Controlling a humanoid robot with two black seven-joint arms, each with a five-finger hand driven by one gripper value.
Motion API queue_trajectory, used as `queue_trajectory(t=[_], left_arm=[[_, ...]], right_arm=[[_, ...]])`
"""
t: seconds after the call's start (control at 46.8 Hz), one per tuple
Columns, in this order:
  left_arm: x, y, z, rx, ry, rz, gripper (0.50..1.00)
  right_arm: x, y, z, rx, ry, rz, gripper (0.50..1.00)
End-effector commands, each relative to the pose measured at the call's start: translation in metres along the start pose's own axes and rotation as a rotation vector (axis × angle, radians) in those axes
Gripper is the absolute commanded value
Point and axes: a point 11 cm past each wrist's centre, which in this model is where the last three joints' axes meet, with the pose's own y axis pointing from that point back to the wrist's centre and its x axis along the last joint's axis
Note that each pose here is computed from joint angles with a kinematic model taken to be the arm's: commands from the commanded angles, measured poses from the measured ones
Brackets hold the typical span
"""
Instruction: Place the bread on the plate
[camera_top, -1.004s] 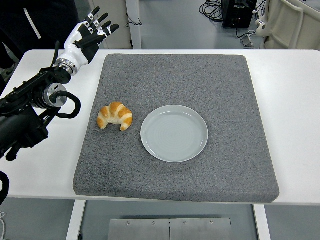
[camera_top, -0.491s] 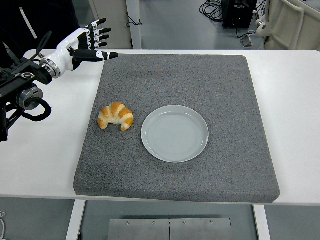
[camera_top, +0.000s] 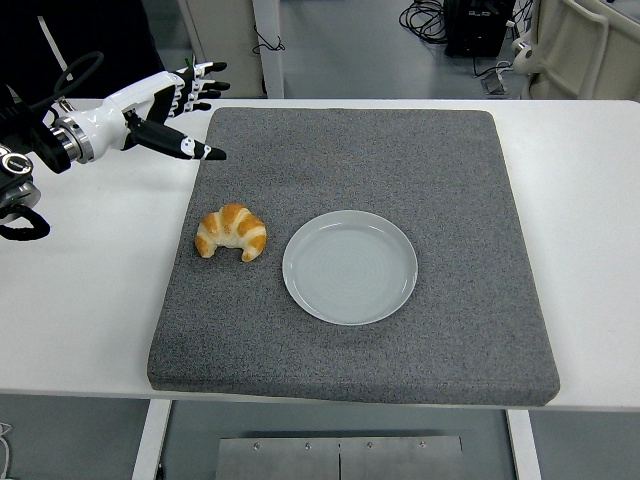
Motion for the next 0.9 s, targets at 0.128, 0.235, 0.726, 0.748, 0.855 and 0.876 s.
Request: queue_trajectory(t=[0.128, 0.235, 0.726, 0.748, 0.855, 0.876], left_arm=[[-0.011, 0.0, -0.006, 0.022, -0.139, -0.054, 0.968], [-0.02, 0.0, -0.004, 0.018, -0.197, -0.09, 0.966], [-0.043, 0.007, -0.029, 0.069, -0.489, -0.127, 0.965], [-0.045, 0.007, -0.031, 0.072, -0.496, -0.128, 0.965], [-0.05, 0.009, -0.038, 0.082, -0.516, -0.124, 0.965], [-0.051, 0.008, -0.038, 0.082, -0.515, -0.125, 0.965]], right_arm=[[0.0, 0.0, 0.0, 0.0, 0.0, 0.0, 1.0], [0.0, 0.0, 0.0, 0.0, 0.0, 0.0, 1.0], [0.0, 0.0, 0.0, 0.0, 0.0, 0.0, 1.0], [0.0, 0.0, 0.0, 0.0, 0.0, 0.0, 1.0], [0.0, 0.0, 0.0, 0.0, 0.0, 0.0, 1.0], [0.0, 0.0, 0.0, 0.0, 0.0, 0.0, 1.0]])
